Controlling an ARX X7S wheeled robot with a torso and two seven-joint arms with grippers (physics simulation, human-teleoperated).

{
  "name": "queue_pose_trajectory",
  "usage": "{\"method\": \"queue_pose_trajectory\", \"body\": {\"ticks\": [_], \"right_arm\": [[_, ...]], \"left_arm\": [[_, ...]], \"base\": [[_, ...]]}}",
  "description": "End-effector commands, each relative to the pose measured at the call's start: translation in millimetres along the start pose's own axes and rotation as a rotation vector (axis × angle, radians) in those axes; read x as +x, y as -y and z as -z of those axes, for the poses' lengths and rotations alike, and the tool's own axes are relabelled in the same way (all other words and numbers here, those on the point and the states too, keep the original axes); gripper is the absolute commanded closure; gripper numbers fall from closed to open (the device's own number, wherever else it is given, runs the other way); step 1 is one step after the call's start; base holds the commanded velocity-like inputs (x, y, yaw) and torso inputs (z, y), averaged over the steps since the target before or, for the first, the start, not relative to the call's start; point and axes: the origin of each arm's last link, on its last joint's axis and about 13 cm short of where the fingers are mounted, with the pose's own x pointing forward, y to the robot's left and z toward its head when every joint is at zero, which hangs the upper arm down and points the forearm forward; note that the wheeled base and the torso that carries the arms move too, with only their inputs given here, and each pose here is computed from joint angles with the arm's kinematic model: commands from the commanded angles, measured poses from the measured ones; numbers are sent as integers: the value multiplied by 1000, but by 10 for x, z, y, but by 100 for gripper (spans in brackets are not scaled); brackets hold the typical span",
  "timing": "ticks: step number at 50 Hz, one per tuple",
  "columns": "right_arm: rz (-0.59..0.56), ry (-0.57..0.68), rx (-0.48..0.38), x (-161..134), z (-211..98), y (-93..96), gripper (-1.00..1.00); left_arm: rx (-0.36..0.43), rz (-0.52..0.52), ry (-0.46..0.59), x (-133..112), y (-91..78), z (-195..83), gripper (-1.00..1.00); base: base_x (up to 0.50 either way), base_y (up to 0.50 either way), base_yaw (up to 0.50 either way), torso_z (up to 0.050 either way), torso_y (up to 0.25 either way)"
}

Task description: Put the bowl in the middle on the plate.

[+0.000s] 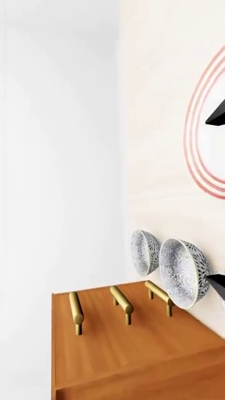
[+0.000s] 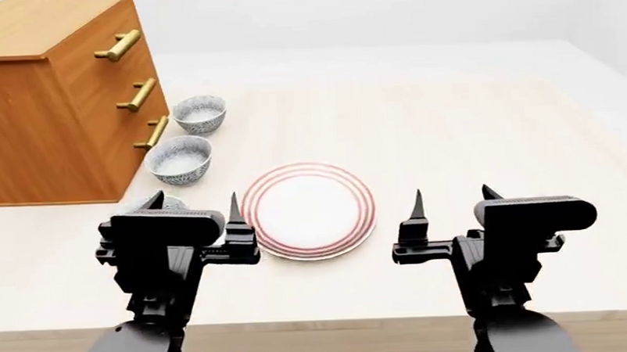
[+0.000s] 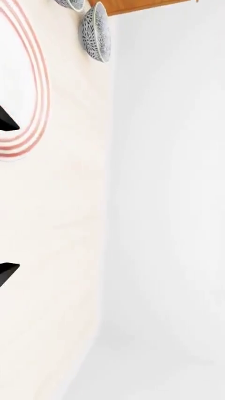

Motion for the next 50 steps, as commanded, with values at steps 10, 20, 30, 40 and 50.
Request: {"method": "queue_pose_trajectory", "body": {"ticks": [10, 20, 30, 40, 50], "right_arm": [[-6, 19, -7, -46, -105, 23, -100], [-15, 16, -18, -41, -96, 9, -100], [-19, 19, -25, -48, -98, 4, -100], [-11, 10, -37, -27, -75, -15, -100], [-19, -16, -27, -21, -52, -9, -100]], "left_arm": [[4, 5, 14, 12, -12, -92, -100], [3, 14, 14, 12, -10, -95, -100], [16, 10, 17, 14, -7, -86, -100], [19, 17, 13, 13, -2, -80, -100], [6, 61, -81, -18, 25, -160, -100]], "base": [[500, 0, 0, 0, 0], [500, 0, 0, 0, 0], [500, 0, 0, 0, 2], [250, 0, 0, 0, 1], [0, 0, 0, 0, 0]]}}
